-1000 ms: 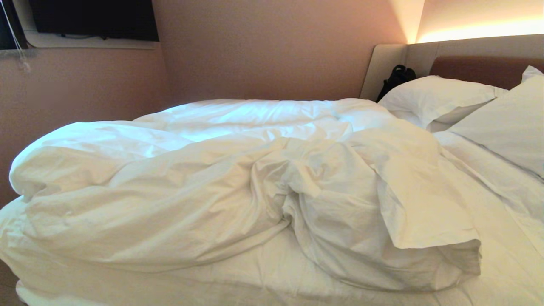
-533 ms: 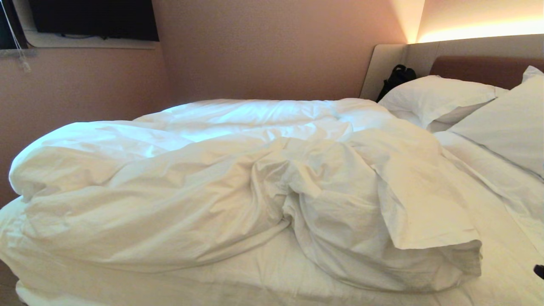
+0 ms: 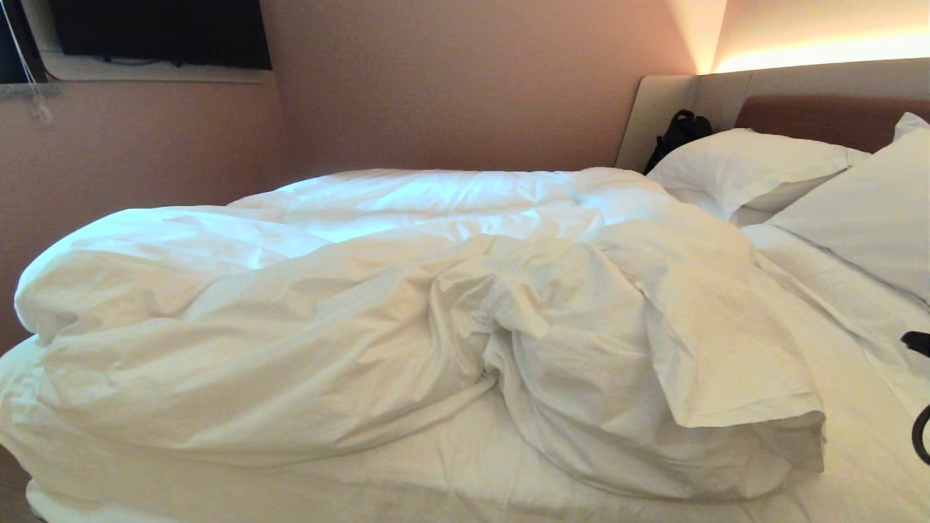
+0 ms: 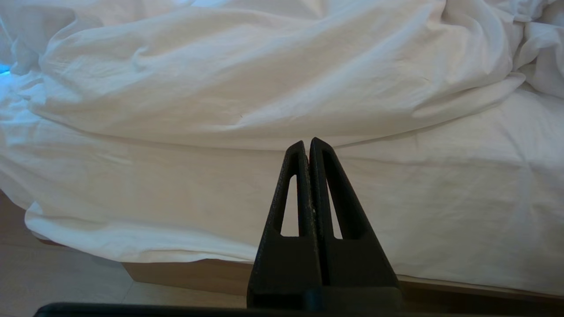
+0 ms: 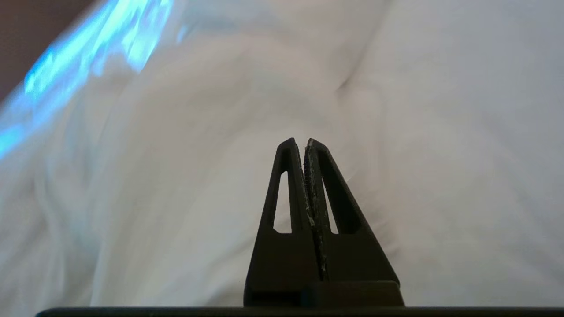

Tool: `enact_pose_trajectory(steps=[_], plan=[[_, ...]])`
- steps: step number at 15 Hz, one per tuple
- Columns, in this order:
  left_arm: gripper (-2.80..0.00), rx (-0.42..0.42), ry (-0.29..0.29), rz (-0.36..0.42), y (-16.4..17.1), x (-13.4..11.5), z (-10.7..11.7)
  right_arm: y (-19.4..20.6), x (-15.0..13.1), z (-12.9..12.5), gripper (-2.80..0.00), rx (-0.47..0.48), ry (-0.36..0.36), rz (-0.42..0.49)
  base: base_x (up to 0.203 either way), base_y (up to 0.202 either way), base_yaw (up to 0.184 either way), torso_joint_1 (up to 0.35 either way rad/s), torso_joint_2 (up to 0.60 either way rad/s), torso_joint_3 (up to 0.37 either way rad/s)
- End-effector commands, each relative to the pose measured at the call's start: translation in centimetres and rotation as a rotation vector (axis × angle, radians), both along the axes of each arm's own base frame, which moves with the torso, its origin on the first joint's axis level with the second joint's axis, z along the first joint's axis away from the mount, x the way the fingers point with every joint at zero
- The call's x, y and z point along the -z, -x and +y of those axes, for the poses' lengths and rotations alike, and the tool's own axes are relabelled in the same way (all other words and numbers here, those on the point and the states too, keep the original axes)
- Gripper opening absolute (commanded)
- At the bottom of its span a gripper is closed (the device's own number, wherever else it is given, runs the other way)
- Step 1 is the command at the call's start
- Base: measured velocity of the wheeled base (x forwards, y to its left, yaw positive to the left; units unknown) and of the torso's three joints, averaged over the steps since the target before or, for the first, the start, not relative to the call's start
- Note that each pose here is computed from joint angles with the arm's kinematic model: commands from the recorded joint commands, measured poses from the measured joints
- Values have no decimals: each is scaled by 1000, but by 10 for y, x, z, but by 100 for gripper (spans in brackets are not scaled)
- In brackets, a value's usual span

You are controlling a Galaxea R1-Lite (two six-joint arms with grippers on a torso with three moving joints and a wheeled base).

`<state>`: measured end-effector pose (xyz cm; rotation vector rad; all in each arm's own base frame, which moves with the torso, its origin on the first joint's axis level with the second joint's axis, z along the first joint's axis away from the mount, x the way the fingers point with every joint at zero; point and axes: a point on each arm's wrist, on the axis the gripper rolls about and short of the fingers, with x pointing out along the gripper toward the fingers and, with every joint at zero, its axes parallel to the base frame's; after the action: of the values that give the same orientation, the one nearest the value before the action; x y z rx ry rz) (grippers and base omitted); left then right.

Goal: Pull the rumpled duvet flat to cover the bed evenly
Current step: Hold the folded corner of the quilt

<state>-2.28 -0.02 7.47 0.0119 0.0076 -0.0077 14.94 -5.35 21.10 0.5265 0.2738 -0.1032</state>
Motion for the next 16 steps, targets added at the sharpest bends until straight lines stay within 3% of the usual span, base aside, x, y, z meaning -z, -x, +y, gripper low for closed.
enact_pose_trajectory(steps=[1, 3, 6, 13, 16], plan=[[-280, 0, 0, 0, 0, 0, 0, -15, 6, -23, -280, -230, -157, -12, 0, 0, 0, 0, 0, 0], [-280, 0, 0, 0, 0, 0, 0, -29, 18, -50, -280, -296, -237, 9, 0, 0, 0, 0, 0, 0], [-280, 0, 0, 0, 0, 0, 0, -51, 35, -79, -280, -350, -280, 35, 0, 0, 0, 0, 0, 0], [-280, 0, 0, 0, 0, 0, 0, -88, 84, -107, -280, -347, -395, 149, 0, 0, 0, 0, 0, 0], [-280, 0, 0, 0, 0, 0, 0, -100, 107, -108, -280, -365, -355, 201, 0, 0, 0, 0, 0, 0]])
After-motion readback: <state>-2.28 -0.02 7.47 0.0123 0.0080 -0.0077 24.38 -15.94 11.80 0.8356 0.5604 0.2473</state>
